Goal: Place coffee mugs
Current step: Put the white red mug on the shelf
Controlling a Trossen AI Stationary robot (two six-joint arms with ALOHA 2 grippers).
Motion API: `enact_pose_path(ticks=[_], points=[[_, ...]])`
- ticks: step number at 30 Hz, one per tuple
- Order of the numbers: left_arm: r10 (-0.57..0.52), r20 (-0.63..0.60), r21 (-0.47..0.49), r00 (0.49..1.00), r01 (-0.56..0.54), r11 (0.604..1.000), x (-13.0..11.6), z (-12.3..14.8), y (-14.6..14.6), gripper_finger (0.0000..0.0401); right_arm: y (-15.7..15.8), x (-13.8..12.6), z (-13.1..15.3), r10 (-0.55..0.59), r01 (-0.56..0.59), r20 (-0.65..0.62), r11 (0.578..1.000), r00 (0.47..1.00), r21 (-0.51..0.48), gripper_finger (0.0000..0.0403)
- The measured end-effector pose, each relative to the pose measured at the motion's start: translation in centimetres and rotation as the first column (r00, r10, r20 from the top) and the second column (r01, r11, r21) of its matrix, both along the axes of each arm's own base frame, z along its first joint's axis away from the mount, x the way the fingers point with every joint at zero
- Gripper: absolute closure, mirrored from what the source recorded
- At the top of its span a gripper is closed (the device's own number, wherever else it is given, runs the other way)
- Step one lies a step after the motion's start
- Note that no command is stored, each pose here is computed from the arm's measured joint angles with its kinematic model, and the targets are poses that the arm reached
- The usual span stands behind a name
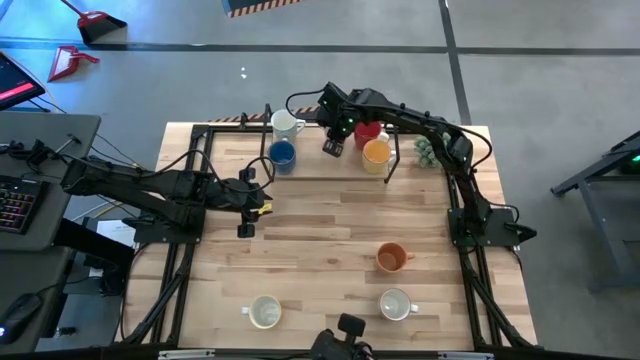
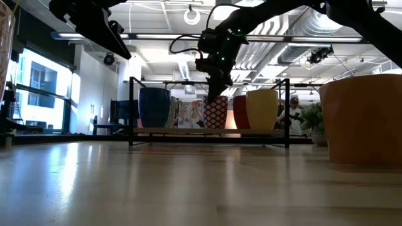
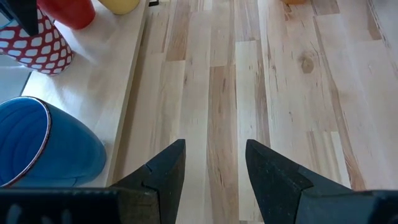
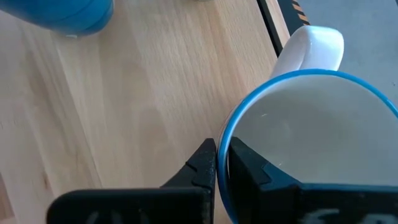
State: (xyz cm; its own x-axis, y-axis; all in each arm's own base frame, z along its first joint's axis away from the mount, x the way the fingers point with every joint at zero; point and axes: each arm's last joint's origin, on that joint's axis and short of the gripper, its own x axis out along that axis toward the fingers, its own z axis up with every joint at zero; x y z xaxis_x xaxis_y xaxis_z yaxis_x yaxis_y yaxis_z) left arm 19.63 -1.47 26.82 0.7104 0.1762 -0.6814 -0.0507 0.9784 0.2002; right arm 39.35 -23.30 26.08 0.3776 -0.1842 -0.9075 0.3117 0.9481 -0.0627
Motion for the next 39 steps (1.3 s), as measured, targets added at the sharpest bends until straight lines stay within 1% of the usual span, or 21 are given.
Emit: enact_pose_path(ticks=[13, 26, 32, 35, 39], points=[[0.001, 0.000, 0.000, 1.000, -0.001, 1.000, 0.00, 0.00, 0.01, 0.0243, -0.60, -0.34, -0.01, -0.004, 0.004, -0.009, 1.000, 1.000, -0.018, 0.0391], [0.011, 0.001, 0.010, 1.000, -0.011, 1.000, 0.00, 0.01, 0.05, 0.0243, -0.55, -0.34, -0.02, 0.012, -0.012, -0.005, 1.000, 1.000, -0.006, 0.0391], [0.011, 0.001, 0.011, 1.000, -0.011, 1.000, -0.01, 0.01, 0.05, 0.0243, -0.47, -0.35, -0.06, 0.022, -0.022, 0.001, 1.000, 1.000, 0.015, 0.0390], [0.011, 0.001, 0.011, 1.000, -0.011, 1.000, 0.00, 0.01, 0.05, 0.0243, -0.47, -0.36, -0.16, 0.021, -0.021, -0.003, 1.000, 1.000, 0.018, 0.0379], [0.011, 0.001, 0.011, 1.000, -0.011, 1.000, -0.01, 0.01, 0.05, 0.0243, -0.54, -0.39, -0.35, 0.003, -0.003, -0.022, 1.000, 1.000, 0.002, 0.0349]])
